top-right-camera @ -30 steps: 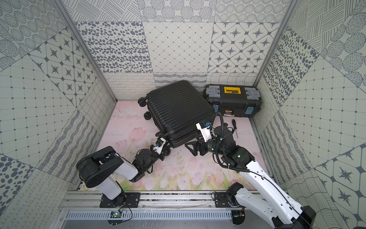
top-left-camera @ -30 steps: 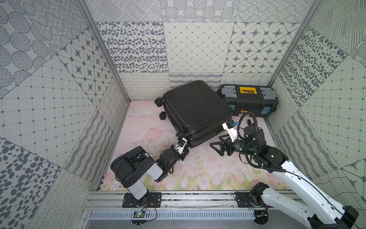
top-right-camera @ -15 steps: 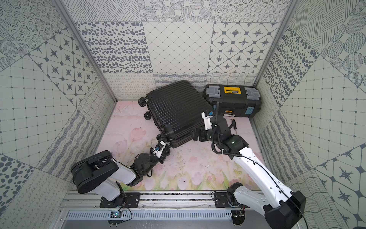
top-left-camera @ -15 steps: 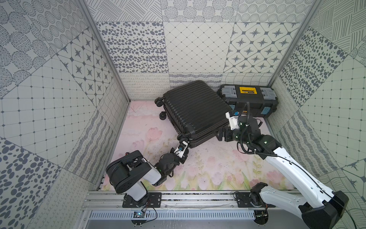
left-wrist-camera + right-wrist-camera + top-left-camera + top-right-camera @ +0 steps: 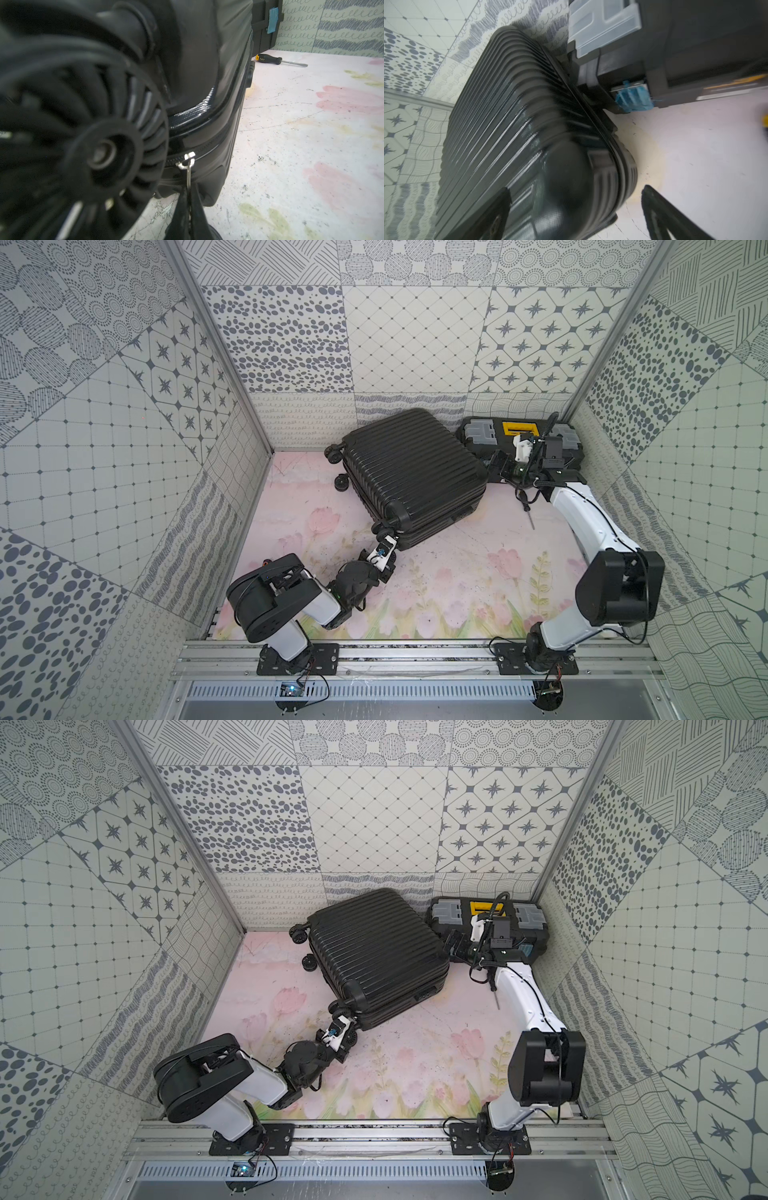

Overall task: Open the suitcase zippers
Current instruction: Unzip the zipper on the suitcase, then adjust the suitcase at the center of the board.

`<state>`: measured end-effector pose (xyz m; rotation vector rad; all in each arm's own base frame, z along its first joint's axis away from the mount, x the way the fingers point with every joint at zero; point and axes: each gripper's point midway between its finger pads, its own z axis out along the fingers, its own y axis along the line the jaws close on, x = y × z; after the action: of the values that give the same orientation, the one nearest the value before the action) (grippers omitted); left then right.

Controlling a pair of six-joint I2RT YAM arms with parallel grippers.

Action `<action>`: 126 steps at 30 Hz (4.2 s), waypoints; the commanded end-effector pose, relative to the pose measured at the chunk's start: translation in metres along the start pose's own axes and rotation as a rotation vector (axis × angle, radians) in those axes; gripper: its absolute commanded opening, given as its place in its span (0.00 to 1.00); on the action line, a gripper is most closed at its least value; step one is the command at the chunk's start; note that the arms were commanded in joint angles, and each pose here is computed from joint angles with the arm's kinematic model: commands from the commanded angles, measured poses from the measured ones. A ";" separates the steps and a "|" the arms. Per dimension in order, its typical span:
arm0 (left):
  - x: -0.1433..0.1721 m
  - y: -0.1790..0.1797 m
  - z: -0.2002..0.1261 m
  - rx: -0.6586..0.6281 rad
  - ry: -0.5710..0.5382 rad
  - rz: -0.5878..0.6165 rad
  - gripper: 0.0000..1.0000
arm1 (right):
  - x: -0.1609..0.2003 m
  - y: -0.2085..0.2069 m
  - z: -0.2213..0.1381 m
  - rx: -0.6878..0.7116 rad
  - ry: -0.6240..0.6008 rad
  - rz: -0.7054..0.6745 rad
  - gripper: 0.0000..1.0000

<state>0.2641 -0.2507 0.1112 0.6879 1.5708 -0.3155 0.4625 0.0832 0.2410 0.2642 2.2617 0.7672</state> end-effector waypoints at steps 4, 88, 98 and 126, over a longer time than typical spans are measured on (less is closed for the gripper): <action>-0.020 -0.015 -0.001 0.077 -0.073 -0.004 0.00 | 0.026 0.051 0.013 -0.230 0.143 -0.107 0.99; 0.011 0.112 -0.120 -0.439 0.649 -0.945 0.32 | 0.214 -0.024 0.146 0.088 0.526 -0.157 0.52; 0.003 0.167 -0.089 -0.545 0.610 -0.949 0.35 | 0.240 -0.003 0.113 0.004 0.517 -0.171 0.50; 0.000 0.170 -0.122 -0.520 0.561 -0.837 0.34 | 0.140 0.029 0.080 -0.141 0.311 -0.072 0.60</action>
<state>0.2717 -0.0371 0.1625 -0.4407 2.3126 -0.2551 0.4086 0.1917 0.1277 0.0221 2.4917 0.9525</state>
